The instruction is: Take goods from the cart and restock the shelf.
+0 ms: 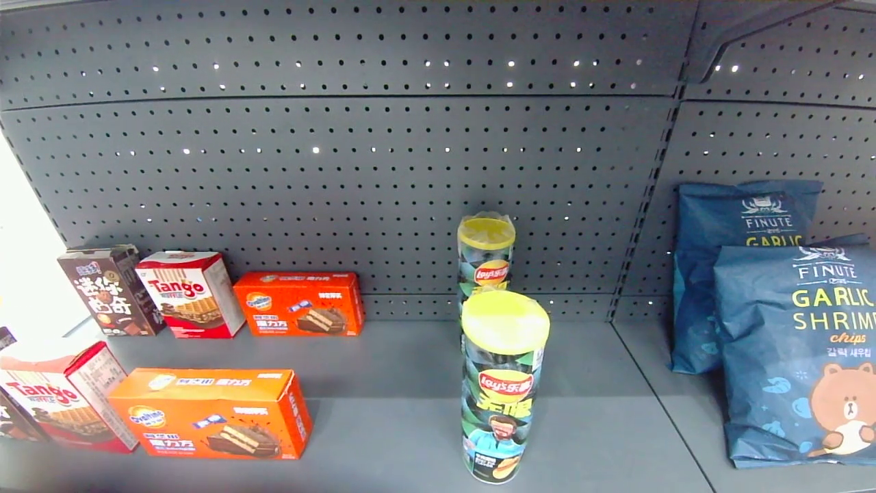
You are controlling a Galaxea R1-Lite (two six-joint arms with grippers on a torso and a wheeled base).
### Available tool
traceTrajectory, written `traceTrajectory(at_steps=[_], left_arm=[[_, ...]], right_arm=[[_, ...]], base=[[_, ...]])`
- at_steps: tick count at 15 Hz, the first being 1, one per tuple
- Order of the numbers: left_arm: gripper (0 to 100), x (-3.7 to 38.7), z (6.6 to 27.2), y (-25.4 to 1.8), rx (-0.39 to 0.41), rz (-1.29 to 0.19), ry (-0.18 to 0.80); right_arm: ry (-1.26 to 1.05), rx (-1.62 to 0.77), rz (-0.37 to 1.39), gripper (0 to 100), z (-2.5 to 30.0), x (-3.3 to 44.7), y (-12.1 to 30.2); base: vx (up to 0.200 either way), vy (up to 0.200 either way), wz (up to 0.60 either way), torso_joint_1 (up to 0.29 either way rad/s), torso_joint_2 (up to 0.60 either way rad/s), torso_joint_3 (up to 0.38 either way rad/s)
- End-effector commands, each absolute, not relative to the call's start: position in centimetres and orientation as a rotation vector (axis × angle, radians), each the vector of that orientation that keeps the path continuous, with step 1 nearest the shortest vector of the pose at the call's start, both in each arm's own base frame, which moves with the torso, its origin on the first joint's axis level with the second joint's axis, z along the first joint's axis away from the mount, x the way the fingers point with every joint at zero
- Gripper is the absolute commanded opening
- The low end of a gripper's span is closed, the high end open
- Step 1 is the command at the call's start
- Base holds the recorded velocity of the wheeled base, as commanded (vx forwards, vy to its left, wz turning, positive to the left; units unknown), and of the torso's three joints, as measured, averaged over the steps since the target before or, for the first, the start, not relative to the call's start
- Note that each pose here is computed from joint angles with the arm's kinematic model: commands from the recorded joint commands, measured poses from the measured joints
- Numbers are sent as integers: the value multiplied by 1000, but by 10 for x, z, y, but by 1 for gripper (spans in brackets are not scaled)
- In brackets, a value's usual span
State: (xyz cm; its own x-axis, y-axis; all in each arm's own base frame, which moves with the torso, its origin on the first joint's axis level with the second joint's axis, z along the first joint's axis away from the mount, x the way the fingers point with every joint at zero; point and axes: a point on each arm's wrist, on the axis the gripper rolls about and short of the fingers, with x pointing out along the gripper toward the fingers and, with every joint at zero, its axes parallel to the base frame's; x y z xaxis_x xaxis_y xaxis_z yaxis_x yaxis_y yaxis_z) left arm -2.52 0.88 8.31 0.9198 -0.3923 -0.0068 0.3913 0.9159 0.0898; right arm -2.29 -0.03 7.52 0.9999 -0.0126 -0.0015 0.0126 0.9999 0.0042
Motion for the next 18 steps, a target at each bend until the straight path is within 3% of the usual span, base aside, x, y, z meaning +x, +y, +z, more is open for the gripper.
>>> traceTrajectory(at_steps=[1,3,4,5,8,10,12,13,14,17,18], left_arm=[[100,-25,82,9,85,-393,-7],[100,-25,83,9,83,-370,-9],[100,-21,81,7,73,-263,-30],[100,-20,83,7,69,-248,-52],[100,-12,83,4,110,-113,75],[100,-14,82,3,102,-40,64],[100,-16,81,2,56,-53,43],[100,-16,79,0,47,-129,63],[100,-17,77,-4,74,-167,76],[100,-23,75,-3,111,-146,-4],[100,-23,75,-1,101,-60,-1]], right_arm=[[3,5,-12,100,75,-23,0],[3,5,-12,100,75,-23,0],[3,5,-12,100,75,-23,0],[3,5,-12,100,75,-23,0],[3,3,-12,100,75,-23,0],[3,5,-12,100,75,-23,0],[3,3,-12,100,75,-23,0],[3,5,-12,100,75,-23,0],[3,5,-12,100,75,-23,0],[3,5,-12,100,75,-23,0],[3,5,-12,100,75,-23,0]], base=[[0,0,0,0,0,0],[0,0,0,0,0,0],[0,0,0,0,0,0],[0,0,0,0,0,0],[0,0,0,0,0,0],[0,0,0,0,0,0],[0,0,0,0,0,0],[0,0,0,0,0,0],[0,0,0,0,0,0],[0,0,0,0,0,0],[0,0,0,0,0,0]])
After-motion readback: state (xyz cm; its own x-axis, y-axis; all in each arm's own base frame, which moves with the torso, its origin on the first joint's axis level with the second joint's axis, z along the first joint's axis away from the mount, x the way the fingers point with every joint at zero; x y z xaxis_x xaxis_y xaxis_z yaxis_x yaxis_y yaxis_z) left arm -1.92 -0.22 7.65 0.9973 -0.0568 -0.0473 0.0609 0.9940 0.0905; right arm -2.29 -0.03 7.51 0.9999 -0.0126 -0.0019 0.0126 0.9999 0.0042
